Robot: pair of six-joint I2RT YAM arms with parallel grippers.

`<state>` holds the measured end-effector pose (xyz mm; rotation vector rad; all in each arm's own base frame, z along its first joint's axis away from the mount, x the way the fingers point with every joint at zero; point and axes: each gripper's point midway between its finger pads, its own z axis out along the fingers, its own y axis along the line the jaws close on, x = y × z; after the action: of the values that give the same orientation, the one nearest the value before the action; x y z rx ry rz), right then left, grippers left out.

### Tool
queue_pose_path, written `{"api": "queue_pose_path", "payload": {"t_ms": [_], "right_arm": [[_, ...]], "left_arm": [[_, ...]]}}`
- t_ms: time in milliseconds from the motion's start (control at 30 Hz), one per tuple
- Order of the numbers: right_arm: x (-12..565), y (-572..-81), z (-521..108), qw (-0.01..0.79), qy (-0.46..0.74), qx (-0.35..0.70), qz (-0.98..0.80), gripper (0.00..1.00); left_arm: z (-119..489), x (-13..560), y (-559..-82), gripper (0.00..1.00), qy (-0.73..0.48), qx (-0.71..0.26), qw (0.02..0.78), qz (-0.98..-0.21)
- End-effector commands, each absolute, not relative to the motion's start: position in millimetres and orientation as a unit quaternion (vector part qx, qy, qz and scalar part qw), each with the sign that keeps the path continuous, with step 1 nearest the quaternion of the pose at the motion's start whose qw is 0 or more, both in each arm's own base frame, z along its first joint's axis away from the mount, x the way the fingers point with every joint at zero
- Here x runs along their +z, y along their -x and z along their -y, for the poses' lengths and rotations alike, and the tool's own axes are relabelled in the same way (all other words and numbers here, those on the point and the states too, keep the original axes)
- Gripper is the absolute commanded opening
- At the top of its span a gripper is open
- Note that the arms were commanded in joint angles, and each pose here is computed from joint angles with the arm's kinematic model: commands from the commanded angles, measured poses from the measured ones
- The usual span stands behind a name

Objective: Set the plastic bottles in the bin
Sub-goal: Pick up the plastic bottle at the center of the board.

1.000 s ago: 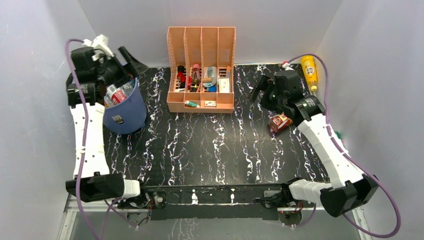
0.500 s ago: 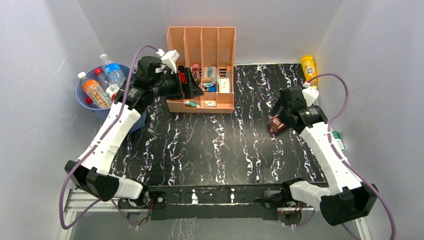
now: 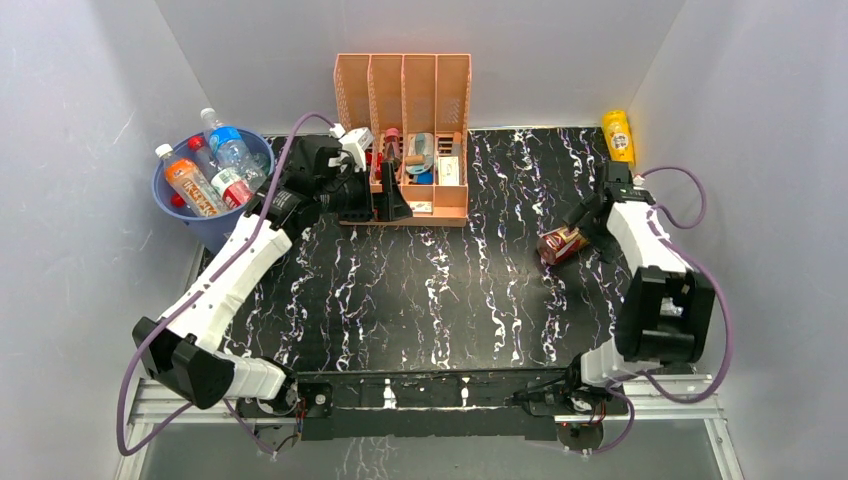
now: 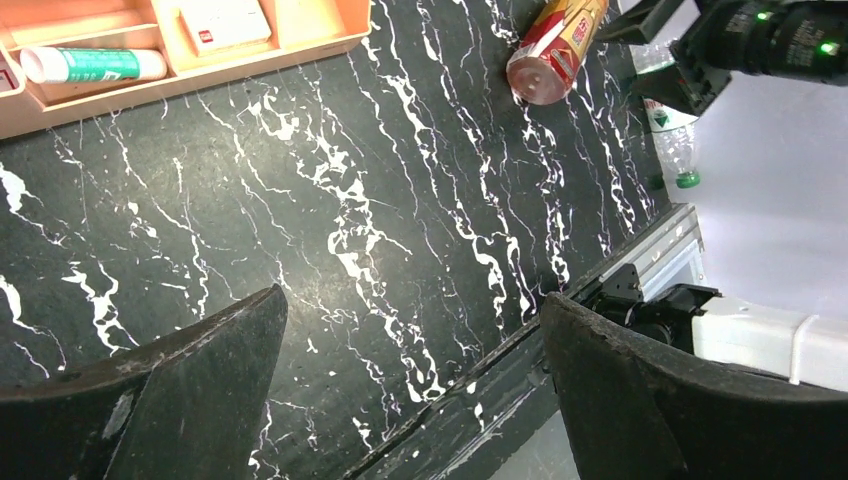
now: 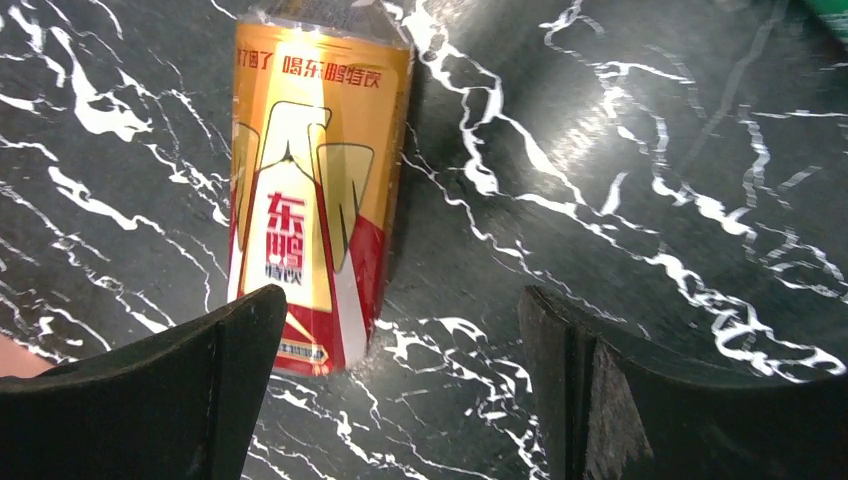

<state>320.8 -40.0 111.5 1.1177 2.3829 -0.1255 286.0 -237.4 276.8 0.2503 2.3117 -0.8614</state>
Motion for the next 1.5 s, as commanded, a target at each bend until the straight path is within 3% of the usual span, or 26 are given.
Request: {"api": "queue_pose_path", "payload": {"t_ms": [0, 400, 500, 567, 600, 767, 933, 1233, 1467], "right_arm": [[103, -358, 29, 0.257, -0.407, 0.003, -0.876, 0.98], [44, -393, 16, 0.213, -0.399, 0.029, -0.891, 0.98], [61, -403, -4, 0.247, -0.359, 0.050, -0.899, 0.61], [88, -400, -38, 0.280, -0.307, 0.067, -0.907, 0.50], [108, -391, -59, 0.301, -0.277, 0.089, -0.908, 0.49], [219, -339, -143, 0.375, -0.076, 0.273, -0.883, 0.50], [247, -292, -193, 0.354, 0.049, 0.384, -0.851, 0.53], [244, -223, -250, 0.338, 0.150, 0.420, -0.829, 0.53], [242, -216, -275, 0.327, 0.173, 0.398, -0.839, 0.52]], "left_arm": [[233, 288, -277, 0.98, -0.107, -0.328, 0.344, -0.874], [224, 284, -268, 0.98, -0.092, -0.299, 0.336, -0.888], [226, 279, -257, 0.98, -0.090, -0.284, 0.325, -0.898], [242, 267, -246, 0.98, -0.097, -0.308, 0.302, -0.897], [255, 262, -239, 0.98, -0.098, -0.339, 0.289, -0.890], [280, 270, -235, 0.98, -0.075, -0.425, 0.301, -0.850], [293, 294, -248, 0.98, -0.035, -0.468, 0.316, -0.825], [311, 330, -270, 0.98, 0.011, -0.522, 0.339, -0.783], [305, 309, -276, 0.98, 0.023, -0.462, 0.336, -0.820]]}}
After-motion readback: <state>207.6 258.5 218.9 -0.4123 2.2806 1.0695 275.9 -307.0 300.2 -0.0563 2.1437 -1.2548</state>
